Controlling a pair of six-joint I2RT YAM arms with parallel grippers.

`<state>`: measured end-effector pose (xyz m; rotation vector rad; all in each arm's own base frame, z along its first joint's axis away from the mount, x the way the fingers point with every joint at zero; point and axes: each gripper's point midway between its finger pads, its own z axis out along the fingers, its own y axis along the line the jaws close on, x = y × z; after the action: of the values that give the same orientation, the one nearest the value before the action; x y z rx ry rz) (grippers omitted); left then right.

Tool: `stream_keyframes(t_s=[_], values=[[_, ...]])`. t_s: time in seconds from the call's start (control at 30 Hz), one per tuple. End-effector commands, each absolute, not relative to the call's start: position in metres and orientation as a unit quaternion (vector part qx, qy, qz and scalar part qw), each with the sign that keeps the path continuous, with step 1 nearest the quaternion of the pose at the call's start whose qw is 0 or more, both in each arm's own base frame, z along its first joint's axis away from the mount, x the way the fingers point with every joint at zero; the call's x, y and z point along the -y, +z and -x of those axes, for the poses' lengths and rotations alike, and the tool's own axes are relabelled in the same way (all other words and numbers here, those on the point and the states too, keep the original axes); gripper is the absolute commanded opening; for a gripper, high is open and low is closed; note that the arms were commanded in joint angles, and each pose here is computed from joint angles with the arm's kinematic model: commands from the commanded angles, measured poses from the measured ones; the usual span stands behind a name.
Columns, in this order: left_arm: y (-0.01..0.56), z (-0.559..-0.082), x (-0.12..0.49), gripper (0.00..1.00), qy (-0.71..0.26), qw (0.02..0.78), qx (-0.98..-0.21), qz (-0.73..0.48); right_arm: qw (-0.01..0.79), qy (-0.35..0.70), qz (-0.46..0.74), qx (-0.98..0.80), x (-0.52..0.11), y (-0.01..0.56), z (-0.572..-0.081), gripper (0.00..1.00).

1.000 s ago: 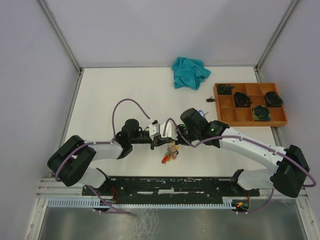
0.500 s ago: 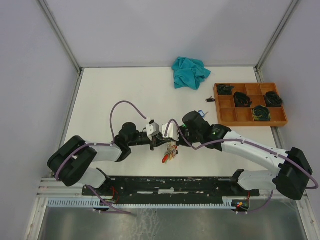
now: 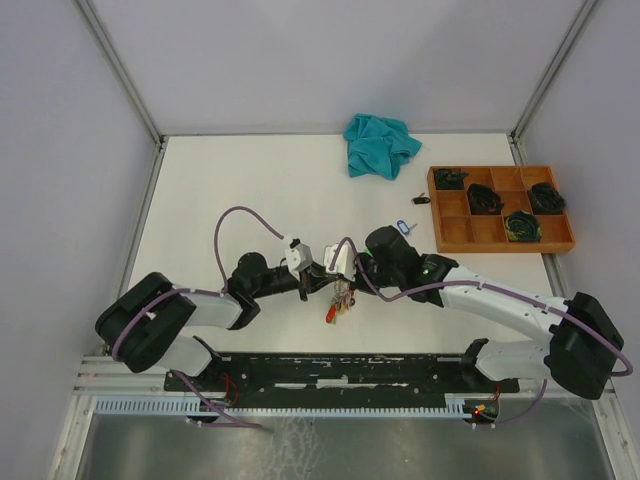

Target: Put the keys on the keyring

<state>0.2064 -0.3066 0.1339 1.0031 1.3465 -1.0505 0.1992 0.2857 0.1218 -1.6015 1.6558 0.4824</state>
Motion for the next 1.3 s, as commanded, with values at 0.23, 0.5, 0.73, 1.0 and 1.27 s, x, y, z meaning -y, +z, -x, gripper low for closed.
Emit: stream_keyframes(t_s=[0.23, 0.5, 0.73, 1.0, 1.27], values=[[0.174, -0.214, 0.307, 0.03, -0.459, 0.611, -0.524, -0.376, 0.411, 0.200, 0.620, -0.638, -0.299, 0.129, -0.205, 0.01], [0.160, -0.215, 0.301, 0.16, -0.429, 0.608, -0.539, -0.393, 0.407, 0.155, 0.647, -0.626, -0.286, 0.155, -0.211, 0.01], [0.153, -0.208, 0.301, 0.31, -0.421, 0.592, -0.535, -0.431, 0.380, 0.155, 0.673, -0.615, -0.286, 0.162, -0.207, 0.01], [0.146, -0.203, 0.311, 0.39, -0.425, 0.563, -0.522, -0.479, 0.362, 0.156, 0.691, -0.606, -0.288, 0.164, -0.205, 0.01], [0.140, -0.203, 0.321, 0.39, -0.434, 0.533, -0.516, -0.512, 0.355, 0.164, 0.697, -0.602, -0.290, 0.163, -0.202, 0.01]])
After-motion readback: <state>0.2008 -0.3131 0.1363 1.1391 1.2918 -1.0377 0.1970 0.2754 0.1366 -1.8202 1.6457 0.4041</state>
